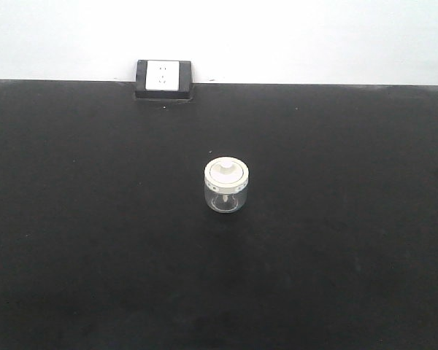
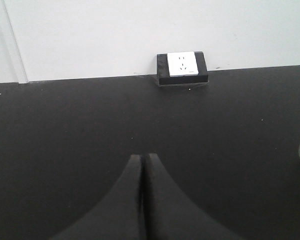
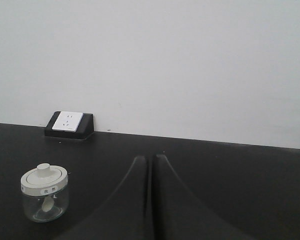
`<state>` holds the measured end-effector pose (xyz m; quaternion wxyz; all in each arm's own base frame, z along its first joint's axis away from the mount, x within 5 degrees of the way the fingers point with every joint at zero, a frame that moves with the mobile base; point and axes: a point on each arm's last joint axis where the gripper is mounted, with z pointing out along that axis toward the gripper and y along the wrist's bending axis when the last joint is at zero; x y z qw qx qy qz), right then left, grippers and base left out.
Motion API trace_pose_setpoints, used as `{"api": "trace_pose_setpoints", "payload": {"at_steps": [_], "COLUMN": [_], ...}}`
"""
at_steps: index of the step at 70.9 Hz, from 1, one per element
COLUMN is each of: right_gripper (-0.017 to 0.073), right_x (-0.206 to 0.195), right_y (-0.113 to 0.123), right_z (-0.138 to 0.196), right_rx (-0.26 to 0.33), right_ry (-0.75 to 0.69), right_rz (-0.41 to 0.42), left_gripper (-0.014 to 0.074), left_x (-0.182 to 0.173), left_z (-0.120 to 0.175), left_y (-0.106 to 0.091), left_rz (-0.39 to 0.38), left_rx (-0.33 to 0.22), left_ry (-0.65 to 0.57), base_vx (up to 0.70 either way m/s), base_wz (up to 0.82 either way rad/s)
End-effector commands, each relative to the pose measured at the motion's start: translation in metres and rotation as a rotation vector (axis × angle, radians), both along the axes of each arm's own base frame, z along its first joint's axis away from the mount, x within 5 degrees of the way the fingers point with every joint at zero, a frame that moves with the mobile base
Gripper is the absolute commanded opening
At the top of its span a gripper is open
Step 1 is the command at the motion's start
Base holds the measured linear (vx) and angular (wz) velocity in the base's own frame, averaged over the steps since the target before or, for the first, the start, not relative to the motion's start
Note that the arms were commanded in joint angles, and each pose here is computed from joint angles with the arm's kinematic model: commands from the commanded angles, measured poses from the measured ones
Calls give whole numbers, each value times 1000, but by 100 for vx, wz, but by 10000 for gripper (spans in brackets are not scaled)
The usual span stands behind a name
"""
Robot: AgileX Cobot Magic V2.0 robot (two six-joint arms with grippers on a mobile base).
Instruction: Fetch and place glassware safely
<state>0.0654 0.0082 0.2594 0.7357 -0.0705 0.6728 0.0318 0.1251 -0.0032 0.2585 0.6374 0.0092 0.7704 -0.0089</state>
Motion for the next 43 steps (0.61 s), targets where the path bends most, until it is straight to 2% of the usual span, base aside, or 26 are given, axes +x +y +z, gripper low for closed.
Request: {"api": "trace_pose_setpoints", "payload": {"at_steps": [1, 30, 43], "right_gripper": [-1, -1, -1], "right_x": [0, 0, 0], "right_y": [0, 0, 0], "right_z": [9, 9, 9], "right_rx": [-12, -12, -12], "right_ry": [-21, -21, -21], "right_rz": [-6, -6, -6], "left_gripper": [-7, -7, -7], "left_x": [3, 3, -5], "left_z": [16, 16, 13], "left_y": [0, 0, 0], "left_rz": [2, 2, 2], "left_rx": [-19, -19, -18], "left_ry": [-96, -96, -47], "base_vx": [0, 0, 0], "base_wz": [0, 0, 0]}}
